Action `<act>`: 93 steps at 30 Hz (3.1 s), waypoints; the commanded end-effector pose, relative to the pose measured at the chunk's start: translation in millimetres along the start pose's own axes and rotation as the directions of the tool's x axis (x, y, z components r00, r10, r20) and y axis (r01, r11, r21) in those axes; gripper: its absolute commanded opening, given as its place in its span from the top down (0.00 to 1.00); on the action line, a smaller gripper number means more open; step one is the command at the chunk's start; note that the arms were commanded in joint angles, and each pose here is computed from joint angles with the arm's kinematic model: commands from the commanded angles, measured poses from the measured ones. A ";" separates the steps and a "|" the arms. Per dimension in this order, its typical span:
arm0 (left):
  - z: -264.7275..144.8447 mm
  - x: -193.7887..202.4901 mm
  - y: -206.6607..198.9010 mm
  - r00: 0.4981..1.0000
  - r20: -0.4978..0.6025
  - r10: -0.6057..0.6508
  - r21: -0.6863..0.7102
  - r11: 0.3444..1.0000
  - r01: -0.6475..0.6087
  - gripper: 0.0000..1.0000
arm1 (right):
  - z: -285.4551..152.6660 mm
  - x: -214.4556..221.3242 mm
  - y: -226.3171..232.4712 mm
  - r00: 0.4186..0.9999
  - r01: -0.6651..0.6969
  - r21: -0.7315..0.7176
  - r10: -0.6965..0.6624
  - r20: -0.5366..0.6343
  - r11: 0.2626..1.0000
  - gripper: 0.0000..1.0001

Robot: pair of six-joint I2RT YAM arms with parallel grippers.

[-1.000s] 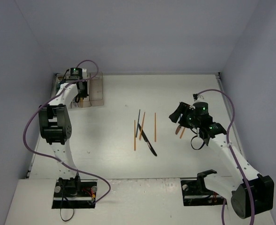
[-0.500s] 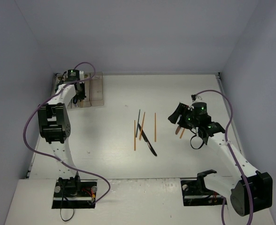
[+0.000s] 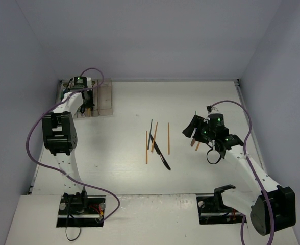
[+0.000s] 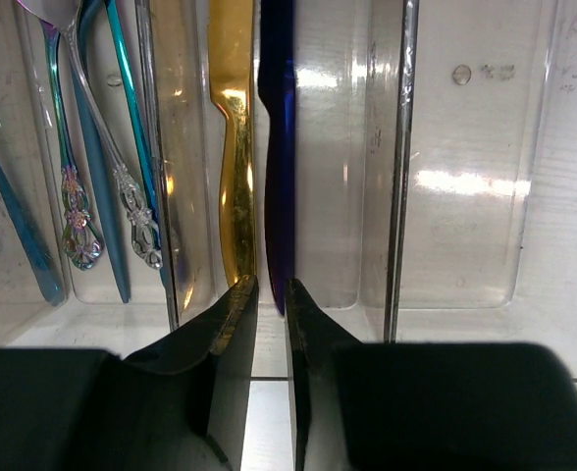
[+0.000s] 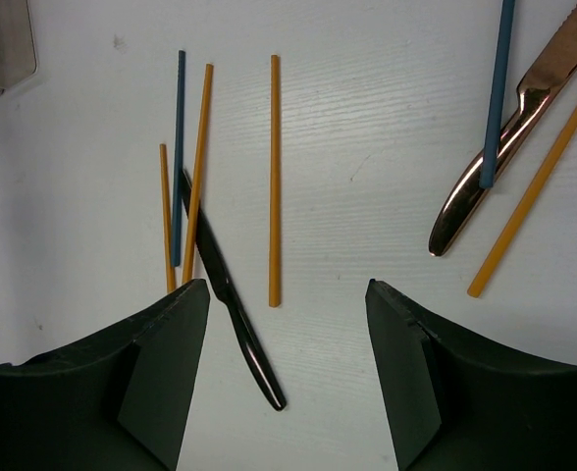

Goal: Sort the eating utensils into containers

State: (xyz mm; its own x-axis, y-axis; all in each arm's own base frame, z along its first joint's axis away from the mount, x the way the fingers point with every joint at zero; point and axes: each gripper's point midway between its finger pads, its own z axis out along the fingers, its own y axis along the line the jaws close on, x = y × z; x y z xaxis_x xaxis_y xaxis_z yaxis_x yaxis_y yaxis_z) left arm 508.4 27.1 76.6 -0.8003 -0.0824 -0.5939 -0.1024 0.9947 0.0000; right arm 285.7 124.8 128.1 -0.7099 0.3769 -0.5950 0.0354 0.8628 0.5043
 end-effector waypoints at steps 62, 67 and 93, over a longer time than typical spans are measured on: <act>-211.4 64.8 -85.0 0.951 0.308 -0.029 0.196 0.980 -0.034 0.23 | 73.1 151.2 -13.1 0.730 0.623 0.232 -0.449 -0.514 0.747 1.00; -210.9 67.1 -93.2 0.955 0.296 -0.029 0.236 0.971 -0.043 0.23 | 68.2 137.8 -17.9 0.743 0.619 0.275 -0.434 -0.510 0.736 1.00; -213.9 74.9 -123.5 0.964 0.265 -0.012 0.361 0.929 -0.088 0.23 | 70.1 108.9 17.3 0.736 0.647 0.260 -0.499 -0.456 0.716 1.00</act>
State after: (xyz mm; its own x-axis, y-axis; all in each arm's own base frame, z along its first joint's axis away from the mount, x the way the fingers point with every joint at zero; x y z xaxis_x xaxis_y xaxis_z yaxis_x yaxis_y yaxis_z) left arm 326.7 -97.7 187.1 -0.6554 -0.0649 -0.7525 0.1291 0.9720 -0.1962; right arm 256.7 217.1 13.8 -0.8660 -0.3187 -0.3853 -0.2810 0.9476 -0.1522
